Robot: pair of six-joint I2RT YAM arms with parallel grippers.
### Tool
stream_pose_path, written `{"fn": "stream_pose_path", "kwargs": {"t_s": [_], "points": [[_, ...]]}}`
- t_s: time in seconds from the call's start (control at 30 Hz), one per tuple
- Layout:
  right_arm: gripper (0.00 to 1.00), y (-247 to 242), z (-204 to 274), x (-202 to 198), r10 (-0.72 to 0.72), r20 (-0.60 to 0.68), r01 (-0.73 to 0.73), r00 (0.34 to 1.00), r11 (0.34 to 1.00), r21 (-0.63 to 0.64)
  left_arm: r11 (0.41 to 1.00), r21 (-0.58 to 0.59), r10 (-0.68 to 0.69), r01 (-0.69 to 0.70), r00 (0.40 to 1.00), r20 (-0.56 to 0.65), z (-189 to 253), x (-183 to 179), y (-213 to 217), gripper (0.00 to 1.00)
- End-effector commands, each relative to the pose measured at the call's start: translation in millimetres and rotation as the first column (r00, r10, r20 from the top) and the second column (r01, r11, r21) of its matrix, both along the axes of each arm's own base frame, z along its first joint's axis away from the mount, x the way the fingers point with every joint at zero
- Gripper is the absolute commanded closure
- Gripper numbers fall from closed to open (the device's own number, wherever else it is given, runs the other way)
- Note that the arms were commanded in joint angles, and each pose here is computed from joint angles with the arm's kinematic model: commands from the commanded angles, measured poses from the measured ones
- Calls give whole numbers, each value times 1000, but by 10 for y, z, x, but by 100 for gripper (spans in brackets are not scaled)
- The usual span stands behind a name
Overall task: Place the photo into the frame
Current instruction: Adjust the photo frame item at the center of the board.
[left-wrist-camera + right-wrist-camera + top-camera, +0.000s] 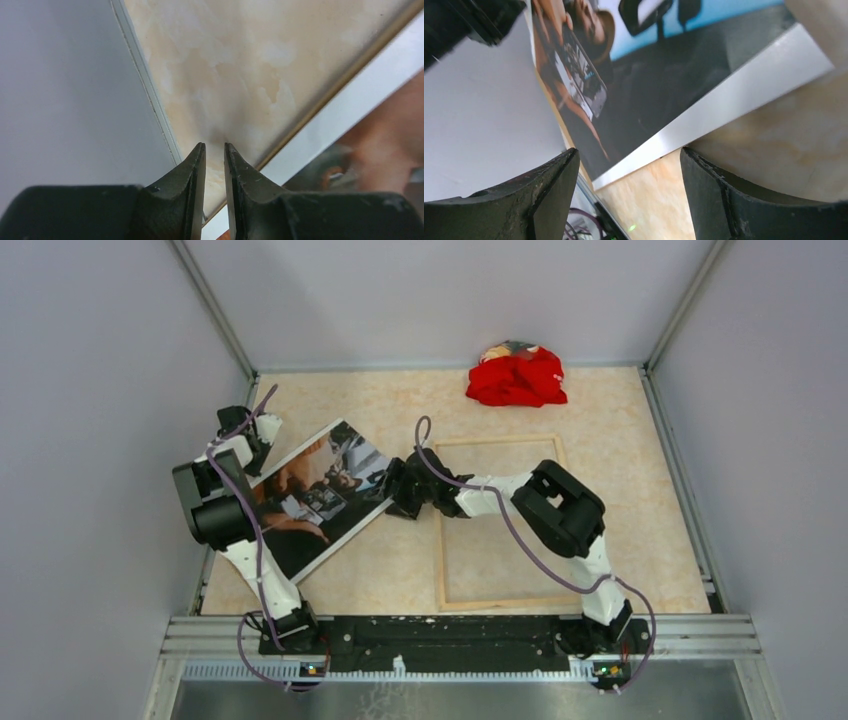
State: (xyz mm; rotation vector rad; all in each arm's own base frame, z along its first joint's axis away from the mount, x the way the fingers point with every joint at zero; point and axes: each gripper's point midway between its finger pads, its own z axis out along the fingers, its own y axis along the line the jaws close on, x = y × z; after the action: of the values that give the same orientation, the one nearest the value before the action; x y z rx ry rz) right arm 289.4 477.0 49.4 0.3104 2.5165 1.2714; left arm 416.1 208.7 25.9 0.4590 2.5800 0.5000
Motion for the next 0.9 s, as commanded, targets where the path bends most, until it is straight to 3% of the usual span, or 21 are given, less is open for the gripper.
{"fn": "stream_pose_path", "kwargs": {"t_s": [0.0, 0.27, 0.47, 0.53, 0.73, 0.87], "points": [[26, -167, -262, 454, -129, -14, 129, 992, 991, -27, 991, -137, -32, -9, 954, -297, -669, -743, -349, 72], [26, -222, -144, 1093, -191, 15, 191, 981, 982, 3, 973, -223, -129, 54, 932, -338, -714, -838, -725, 74], [24, -337, -165, 1309, -186, 44, 187, 982, 982, -36, 945, -306, -238, 117, 888, -394, -678, -980, -1088, 73], [3, -368, -179, 1331, -177, 61, 180, 982, 982, -51, 940, -319, -253, 122, 876, -411, -669, -1043, -1137, 73], [1, -383, -253, 1310, -116, 65, 123, 991, 987, -106, 918, -377, -277, 123, 880, -386, -527, -1060, -1248, 73], [1, -442, -77, 1300, -62, 143, 89, 988, 977, -193, 917, -386, -244, 101, 908, -341, -331, -921, -1180, 72]]}}
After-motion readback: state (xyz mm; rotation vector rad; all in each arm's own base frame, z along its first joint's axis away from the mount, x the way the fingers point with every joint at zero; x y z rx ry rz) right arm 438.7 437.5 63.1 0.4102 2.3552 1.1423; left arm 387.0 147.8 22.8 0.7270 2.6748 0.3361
